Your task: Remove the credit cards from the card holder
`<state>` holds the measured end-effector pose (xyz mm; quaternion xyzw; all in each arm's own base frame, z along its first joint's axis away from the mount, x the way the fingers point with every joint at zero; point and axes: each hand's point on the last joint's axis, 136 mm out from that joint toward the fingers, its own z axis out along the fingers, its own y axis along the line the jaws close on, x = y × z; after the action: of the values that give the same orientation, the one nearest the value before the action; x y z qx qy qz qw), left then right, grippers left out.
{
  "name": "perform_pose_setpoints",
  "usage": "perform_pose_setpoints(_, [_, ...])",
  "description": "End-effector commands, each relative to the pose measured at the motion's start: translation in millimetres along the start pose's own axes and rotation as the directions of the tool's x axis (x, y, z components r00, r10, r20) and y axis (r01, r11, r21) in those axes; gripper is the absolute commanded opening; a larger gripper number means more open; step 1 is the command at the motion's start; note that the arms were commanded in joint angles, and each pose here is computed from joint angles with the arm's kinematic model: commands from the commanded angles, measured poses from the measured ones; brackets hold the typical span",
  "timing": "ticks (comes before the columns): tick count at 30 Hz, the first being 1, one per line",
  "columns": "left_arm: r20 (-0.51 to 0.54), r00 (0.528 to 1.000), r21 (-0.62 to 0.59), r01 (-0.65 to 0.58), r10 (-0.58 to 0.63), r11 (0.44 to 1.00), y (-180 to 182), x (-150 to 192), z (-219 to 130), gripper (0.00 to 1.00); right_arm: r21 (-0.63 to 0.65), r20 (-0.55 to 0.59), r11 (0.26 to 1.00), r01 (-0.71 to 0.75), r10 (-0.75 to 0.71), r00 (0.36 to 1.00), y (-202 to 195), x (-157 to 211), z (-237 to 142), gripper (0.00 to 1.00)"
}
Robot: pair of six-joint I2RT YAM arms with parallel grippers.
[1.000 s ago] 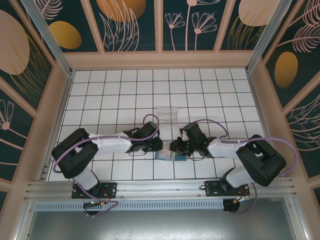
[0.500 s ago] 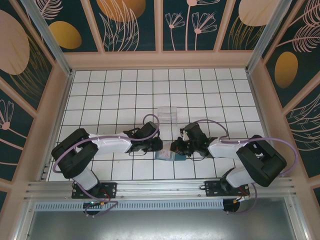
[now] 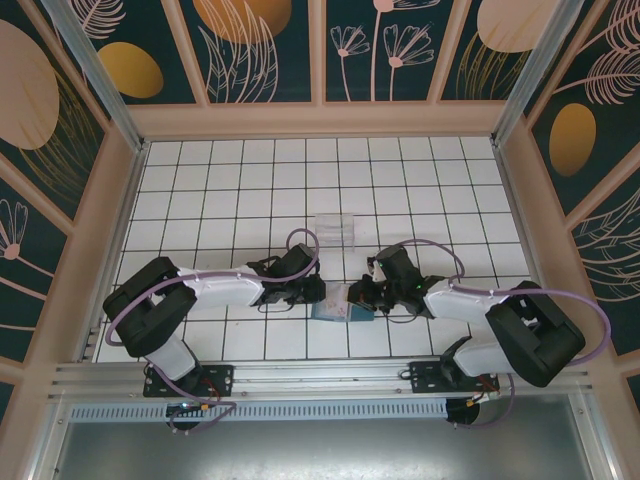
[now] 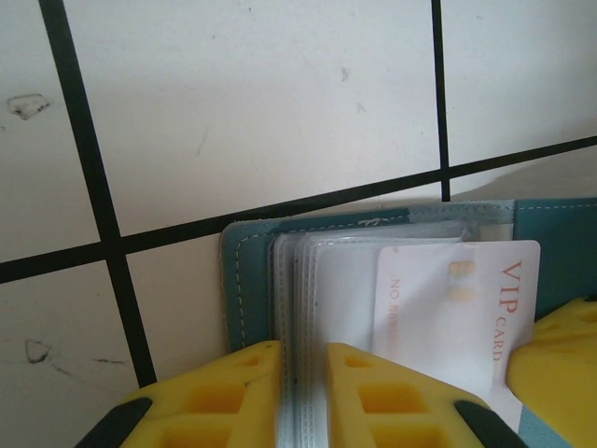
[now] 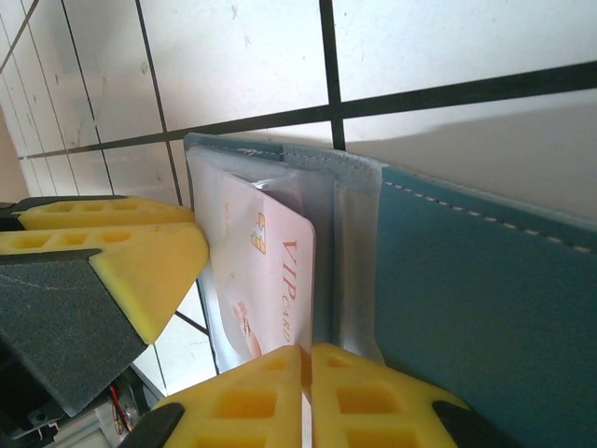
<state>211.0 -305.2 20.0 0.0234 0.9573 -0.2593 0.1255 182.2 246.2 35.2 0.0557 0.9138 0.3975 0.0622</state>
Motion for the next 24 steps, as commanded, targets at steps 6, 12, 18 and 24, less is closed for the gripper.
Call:
perform_pose_setpoints(6, [-0.123, 0.992, -0.161, 0.012, -0.032, 0.987, 43, 35, 6, 0.17, -0.056, -0.011, 0.998, 0.004, -0.005, 1.000, 3, 3, 2, 0.24])
perform_pose_setpoints(12, [-0.122, 0.992, -0.164, 0.010, -0.031, 0.986, 43, 35, 6, 0.16, -0.058, -0.029, 0.998, -0.009, 0.007, 1.000, -3, 5, 9, 0.24])
perform_pose_setpoints(18, [-0.124, 0.992, -0.166, 0.012, -0.033, 0.986, 44, 35, 7, 0.16, -0.054, -0.041, 0.998, -0.018, 0.016, 0.999, -8, 8, 13, 0.23])
perform_pose_setpoints(24, [-0.118, 0.992, -0.179, 0.014, -0.035, 0.984, 46, 34, 6, 0.15, -0.041, -0.028, 0.999, -0.020, 0.019, 0.999, -10, 7, 9, 0.17])
